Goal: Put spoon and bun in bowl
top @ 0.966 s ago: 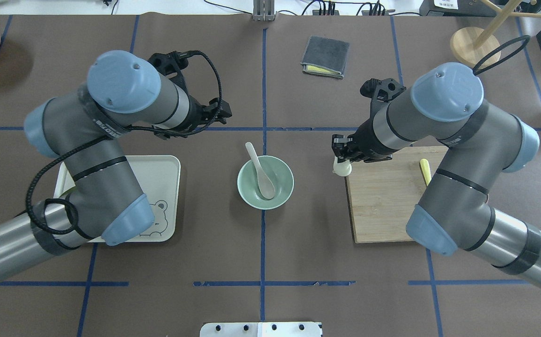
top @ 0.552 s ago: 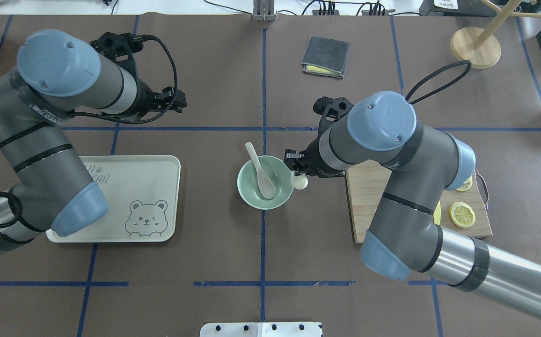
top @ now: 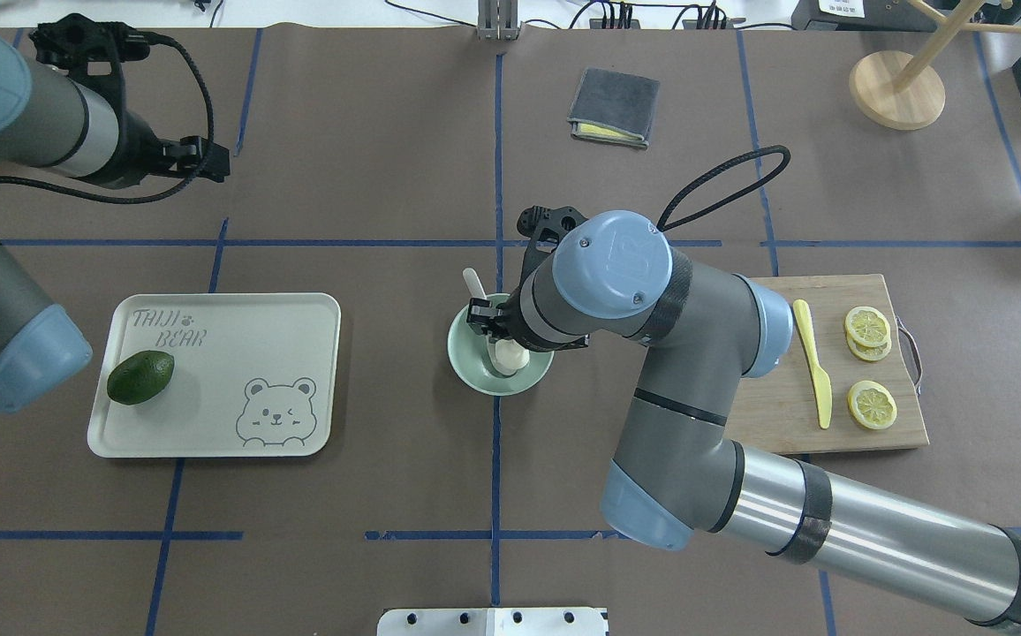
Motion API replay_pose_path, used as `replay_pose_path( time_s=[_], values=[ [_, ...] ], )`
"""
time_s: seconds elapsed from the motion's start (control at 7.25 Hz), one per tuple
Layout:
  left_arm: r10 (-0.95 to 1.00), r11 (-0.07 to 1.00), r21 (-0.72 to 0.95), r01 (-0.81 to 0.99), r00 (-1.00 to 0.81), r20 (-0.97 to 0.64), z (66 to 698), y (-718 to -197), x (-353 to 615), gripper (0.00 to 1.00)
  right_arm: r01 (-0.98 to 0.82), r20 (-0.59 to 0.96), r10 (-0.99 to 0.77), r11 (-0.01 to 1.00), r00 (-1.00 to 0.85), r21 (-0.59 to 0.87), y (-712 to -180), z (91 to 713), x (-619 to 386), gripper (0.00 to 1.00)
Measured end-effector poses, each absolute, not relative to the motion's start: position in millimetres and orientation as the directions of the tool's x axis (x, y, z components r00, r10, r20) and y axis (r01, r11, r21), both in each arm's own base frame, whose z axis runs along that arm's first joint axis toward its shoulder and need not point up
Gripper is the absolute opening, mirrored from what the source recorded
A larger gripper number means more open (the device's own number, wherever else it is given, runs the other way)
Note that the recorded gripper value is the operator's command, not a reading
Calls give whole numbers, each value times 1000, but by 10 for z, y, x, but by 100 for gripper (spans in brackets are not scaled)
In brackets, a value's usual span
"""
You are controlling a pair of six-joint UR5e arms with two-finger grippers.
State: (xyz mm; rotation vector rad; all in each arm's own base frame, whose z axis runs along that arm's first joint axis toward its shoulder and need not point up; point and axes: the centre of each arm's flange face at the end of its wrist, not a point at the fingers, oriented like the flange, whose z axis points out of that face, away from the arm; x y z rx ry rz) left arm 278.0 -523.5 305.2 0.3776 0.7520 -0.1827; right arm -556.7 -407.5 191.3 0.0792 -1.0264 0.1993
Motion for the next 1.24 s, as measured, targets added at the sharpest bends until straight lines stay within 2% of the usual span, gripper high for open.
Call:
replay_pose_path(
  time_s=[0.83,1.24],
  values=[
    [115,925,362,118,819,-562,4023,-5487,1262,100,-203,862,121,979,492,-21,-4064,1820,-5550,100],
    [201,943,332,-6,807,-555,4785,-5495,456,100,-195,843,135,980,520,-37,-4375,2002,-4902,100]
  ],
)
